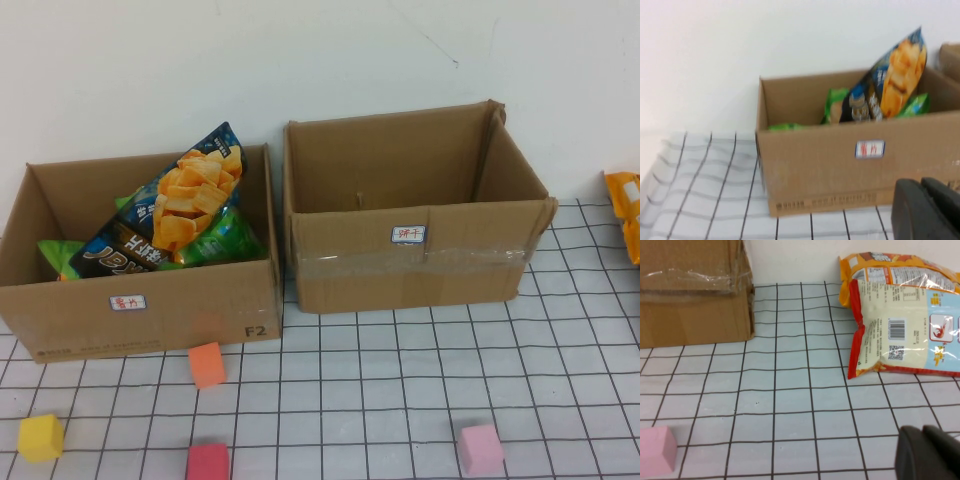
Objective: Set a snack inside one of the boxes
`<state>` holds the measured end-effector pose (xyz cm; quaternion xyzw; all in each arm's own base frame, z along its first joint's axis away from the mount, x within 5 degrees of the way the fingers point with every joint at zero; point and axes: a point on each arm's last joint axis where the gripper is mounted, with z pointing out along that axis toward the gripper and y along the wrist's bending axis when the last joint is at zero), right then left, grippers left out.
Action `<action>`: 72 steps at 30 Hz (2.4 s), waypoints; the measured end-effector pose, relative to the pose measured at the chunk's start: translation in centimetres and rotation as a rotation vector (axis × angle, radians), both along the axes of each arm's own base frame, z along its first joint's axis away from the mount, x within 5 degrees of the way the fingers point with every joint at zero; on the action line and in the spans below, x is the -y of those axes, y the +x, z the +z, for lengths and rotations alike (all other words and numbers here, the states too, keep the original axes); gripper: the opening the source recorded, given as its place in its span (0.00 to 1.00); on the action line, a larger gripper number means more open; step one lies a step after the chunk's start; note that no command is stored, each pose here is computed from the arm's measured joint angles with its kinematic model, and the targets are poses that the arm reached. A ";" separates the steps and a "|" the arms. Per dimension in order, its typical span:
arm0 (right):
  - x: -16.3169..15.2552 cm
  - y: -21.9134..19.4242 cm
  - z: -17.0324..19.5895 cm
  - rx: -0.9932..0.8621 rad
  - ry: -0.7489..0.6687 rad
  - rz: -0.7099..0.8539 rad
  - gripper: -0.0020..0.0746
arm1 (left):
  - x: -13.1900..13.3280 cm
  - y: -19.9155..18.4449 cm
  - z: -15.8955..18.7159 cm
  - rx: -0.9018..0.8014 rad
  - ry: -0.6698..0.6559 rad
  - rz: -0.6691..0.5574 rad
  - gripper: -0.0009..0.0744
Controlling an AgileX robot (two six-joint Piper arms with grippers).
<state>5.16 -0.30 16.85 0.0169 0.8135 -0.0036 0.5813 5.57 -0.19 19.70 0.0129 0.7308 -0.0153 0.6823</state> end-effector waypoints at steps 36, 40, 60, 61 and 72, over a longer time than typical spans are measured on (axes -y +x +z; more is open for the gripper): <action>0.0 0.0 0.0 0.000 -0.002 0.000 0.02 | -0.1 -0.3 -2.4 -0.224 0.005 0.009 0.01; 0.0 0.0 0.0 0.000 -0.002 0.000 0.02 | -0.1 -0.3 -2.4 -0.224 0.005 0.009 0.01; 0.0 0.0 0.0 -0.001 -0.002 0.000 0.02 | -0.1 -0.3 -2.4 -0.226 0.008 0.009 0.01; 0.0 0.0 0.0 -0.001 -0.002 0.000 0.02 | -0.1 -0.3 -2.4 -0.226 0.008 0.009 0.01; 0.0 0.0 0.0 -0.001 -0.002 0.000 0.02 | -0.1 -0.3 -2.4 -0.226 0.008 0.009 0.01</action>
